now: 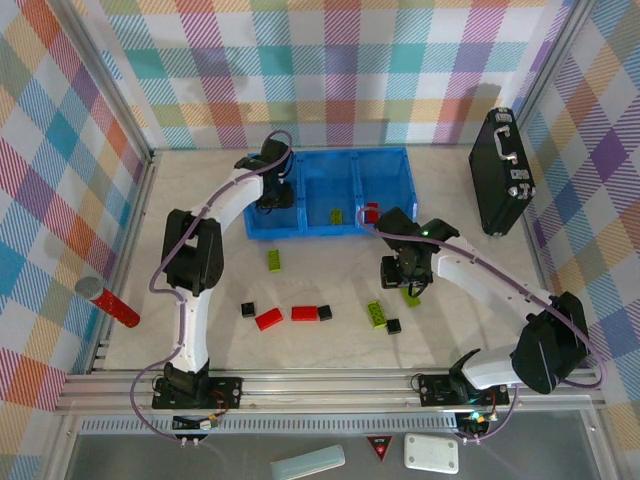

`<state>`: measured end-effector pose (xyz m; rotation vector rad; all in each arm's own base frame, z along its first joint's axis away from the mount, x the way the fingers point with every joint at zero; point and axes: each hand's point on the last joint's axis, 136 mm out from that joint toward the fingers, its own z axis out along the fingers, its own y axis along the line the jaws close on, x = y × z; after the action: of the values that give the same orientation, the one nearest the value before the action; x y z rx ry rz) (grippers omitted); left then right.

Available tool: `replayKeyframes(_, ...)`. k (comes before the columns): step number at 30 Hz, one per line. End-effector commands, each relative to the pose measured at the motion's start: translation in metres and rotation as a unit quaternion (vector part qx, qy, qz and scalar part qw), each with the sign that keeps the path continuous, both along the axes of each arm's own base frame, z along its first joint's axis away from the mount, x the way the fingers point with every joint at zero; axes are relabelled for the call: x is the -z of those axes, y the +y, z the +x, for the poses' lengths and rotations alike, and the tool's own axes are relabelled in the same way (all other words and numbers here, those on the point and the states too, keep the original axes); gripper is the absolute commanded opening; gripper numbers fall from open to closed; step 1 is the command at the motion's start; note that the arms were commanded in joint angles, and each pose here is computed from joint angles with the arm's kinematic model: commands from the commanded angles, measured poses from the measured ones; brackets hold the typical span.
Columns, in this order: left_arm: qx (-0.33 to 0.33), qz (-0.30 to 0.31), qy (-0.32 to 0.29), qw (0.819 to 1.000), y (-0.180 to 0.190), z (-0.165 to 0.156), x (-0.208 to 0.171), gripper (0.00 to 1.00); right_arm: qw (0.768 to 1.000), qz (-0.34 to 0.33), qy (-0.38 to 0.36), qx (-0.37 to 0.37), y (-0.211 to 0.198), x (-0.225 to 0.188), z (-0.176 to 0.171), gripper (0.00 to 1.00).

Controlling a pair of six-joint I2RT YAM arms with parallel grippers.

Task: Sort the legos into containers by color
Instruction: Place the lego in the container.

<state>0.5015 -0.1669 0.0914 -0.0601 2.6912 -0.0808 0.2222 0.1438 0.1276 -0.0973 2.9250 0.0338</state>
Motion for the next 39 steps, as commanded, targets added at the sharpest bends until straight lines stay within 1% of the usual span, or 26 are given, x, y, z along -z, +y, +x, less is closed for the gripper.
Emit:
replayKeyframes(1,-0.012,0.016,-0.034,0.999,0.008,0.026,-0.002,0.32,1.0,-0.012,0.001,0.015,-0.012,-0.002,-0.009,0.5)
replayKeyframes(5,-0.02,0.015,-0.056,0.998,0.012,0.045,0.008,0.32,1.0,-0.014,0.001,0.019,-0.016,-0.002,-0.013,0.5)
replayKeyframes(9,-0.033,0.02,-0.062,0.997,0.02,0.057,0.022,0.32,1.0,-0.014,0.002,0.021,-0.018,0.001,-0.016,0.5)
replayKeyframes(17,-0.037,0.025,-0.074,0.996,0.027,0.071,0.04,0.32,1.0,-0.012,0.009,0.02,-0.018,0.006,-0.02,0.49)
replayKeyframes(21,-0.033,0.022,-0.073,0.997,0.025,0.072,0.043,0.35,1.0,-0.014,0.012,0.02,-0.018,0.009,-0.02,0.5)
replayKeyframes(25,-0.031,0.017,-0.077,0.996,0.023,0.072,0.038,0.43,1.0,-0.013,0.011,0.021,-0.018,0.009,-0.02,0.5)
replayKeyframes(27,-0.029,0.014,-0.08,0.996,0.022,0.072,0.031,0.45,1.0,-0.012,0.01,0.021,-0.017,0.008,-0.019,0.5)
replayKeyframes(34,-0.018,0.002,-0.098,0.995,0.019,0.07,0.0,0.45,1.0,-0.007,0.005,0.024,-0.016,0.007,-0.017,0.5)
replayKeyframes(39,-0.007,-0.005,-0.097,0.995,0.018,0.06,-0.018,0.45,1.0,-0.002,0.002,0.025,-0.014,0.007,-0.015,0.5)
